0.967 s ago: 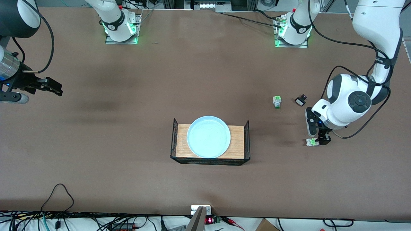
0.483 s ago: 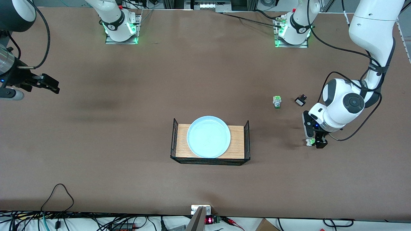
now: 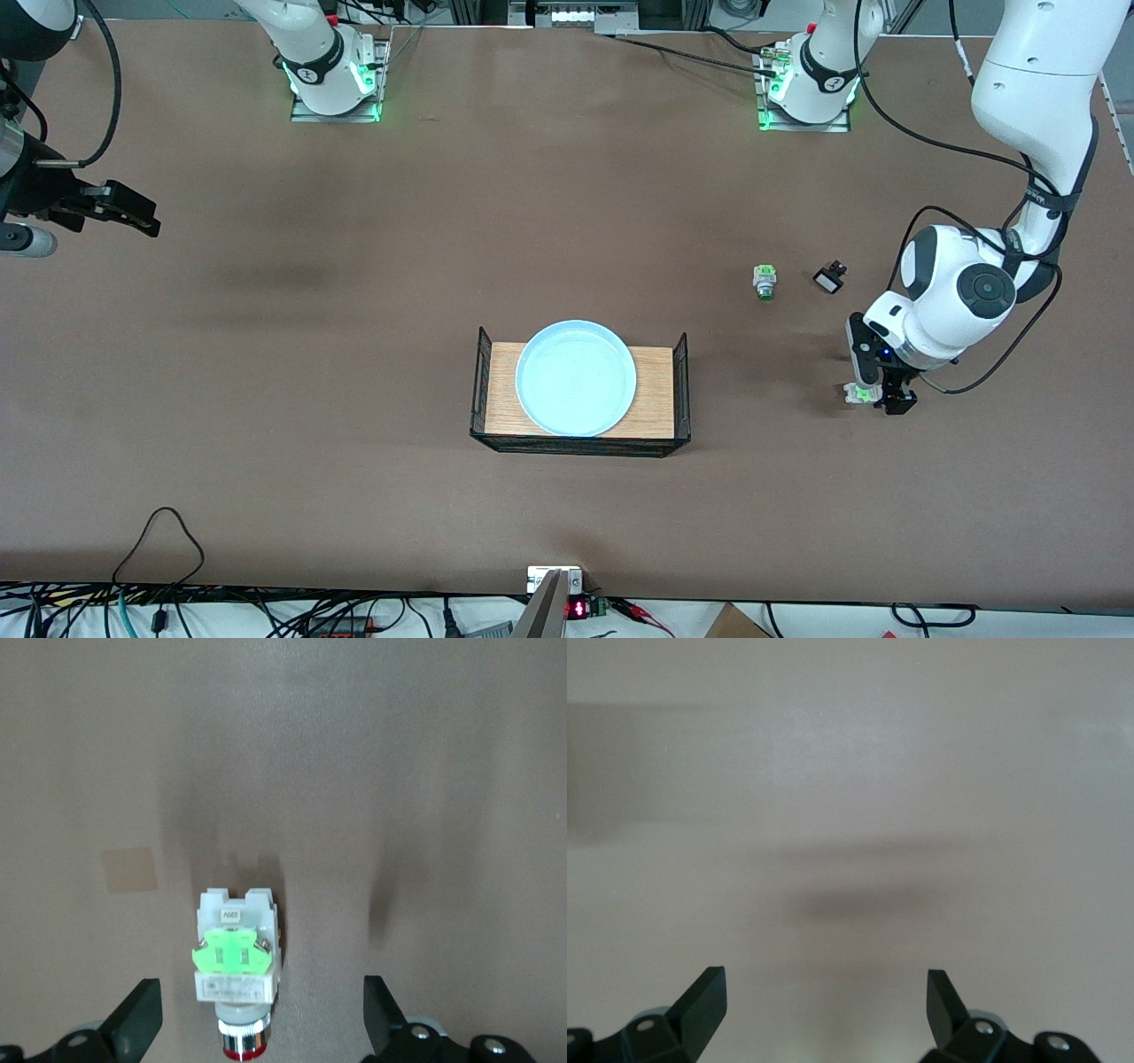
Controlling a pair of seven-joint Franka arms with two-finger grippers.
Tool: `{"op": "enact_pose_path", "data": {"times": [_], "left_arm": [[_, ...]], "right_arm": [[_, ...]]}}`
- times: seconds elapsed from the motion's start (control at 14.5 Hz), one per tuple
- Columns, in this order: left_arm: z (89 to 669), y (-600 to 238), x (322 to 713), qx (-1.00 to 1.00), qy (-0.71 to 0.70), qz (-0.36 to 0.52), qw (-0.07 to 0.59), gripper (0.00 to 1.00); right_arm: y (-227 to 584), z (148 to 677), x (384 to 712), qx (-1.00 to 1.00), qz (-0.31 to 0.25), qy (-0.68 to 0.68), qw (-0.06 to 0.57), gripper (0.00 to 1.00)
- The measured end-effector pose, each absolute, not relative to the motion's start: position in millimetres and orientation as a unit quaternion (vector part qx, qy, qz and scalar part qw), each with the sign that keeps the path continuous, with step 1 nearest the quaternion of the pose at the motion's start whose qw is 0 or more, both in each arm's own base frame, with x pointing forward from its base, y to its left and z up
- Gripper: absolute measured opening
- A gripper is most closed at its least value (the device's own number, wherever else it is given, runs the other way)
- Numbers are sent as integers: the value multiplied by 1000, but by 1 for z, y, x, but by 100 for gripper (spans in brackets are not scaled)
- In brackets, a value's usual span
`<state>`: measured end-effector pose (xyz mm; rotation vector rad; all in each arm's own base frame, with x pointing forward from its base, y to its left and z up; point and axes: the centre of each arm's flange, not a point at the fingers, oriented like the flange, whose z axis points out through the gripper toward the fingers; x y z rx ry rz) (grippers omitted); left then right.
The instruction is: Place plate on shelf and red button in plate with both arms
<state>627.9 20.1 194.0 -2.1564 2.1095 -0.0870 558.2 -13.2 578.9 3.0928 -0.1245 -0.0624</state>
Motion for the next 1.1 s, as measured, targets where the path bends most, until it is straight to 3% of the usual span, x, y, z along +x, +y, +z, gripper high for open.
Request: {"op": "enact_pose_path", "data": {"times": [0.62, 0.76, 1.1], "left_arm": [[175, 19, 642, -700, 711, -30, 58, 100], [173, 19, 642, -700, 712, -30, 57, 96], [173, 19, 643, -699, 713, -30, 58, 42]], "right_arm": [[-15, 589, 546, 999, -33, -7, 22, 100], [-15, 592, 544, 999, -33, -7, 22, 100], [-15, 594, 539, 999, -38, -1, 22, 100]]}}
